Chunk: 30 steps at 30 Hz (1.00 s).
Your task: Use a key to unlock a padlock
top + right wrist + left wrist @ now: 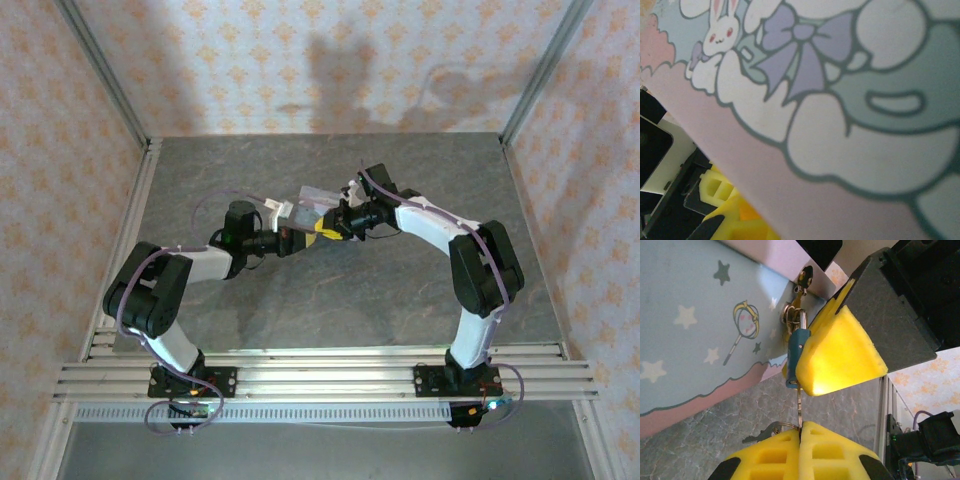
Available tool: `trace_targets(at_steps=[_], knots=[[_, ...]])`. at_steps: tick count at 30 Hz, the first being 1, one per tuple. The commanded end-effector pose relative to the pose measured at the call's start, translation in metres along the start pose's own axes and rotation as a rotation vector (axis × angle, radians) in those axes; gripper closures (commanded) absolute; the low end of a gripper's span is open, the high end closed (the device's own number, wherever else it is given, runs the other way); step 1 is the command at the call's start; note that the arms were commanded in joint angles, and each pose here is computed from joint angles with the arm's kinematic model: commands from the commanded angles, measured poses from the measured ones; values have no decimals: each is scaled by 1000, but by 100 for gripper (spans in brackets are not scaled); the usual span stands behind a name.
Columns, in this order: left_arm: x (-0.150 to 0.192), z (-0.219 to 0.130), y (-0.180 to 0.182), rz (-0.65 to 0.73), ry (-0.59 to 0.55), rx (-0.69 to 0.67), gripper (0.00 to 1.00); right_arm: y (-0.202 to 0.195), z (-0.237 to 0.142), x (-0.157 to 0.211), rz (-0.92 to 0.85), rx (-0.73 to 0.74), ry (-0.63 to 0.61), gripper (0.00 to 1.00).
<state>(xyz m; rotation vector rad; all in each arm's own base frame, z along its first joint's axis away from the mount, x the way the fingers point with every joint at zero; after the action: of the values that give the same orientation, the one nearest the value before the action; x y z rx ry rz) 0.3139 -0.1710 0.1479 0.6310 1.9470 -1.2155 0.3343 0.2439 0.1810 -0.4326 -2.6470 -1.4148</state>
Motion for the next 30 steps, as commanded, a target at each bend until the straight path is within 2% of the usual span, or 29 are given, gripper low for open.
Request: trace_targets(at_steps=[1, 17, 30], knots=[[-11, -2, 2, 53, -71, -38, 100, 9, -1, 14, 6, -33, 76, 100], [-14, -9, 3, 33, -95, -49, 100, 2, 2, 12, 54, 7, 82, 100], [-21, 8, -7, 2, -121, -37, 100, -4, 7, 19, 58, 50, 97, 100]])
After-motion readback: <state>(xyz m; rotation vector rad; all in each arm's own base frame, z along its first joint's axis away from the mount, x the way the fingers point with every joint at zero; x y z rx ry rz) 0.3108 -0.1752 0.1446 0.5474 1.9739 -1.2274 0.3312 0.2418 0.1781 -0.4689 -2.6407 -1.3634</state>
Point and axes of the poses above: each hand's point on the last joint's axis, 136 mm out from that joint toward the fingers, its own z axis out along the fingers, its own y axis along the line the jaws close on, x = y × z, the point moved 8 cm from there along -z, back along the fingers, and after that the axes turned 15 degrees about z, right-handed, at the moved point
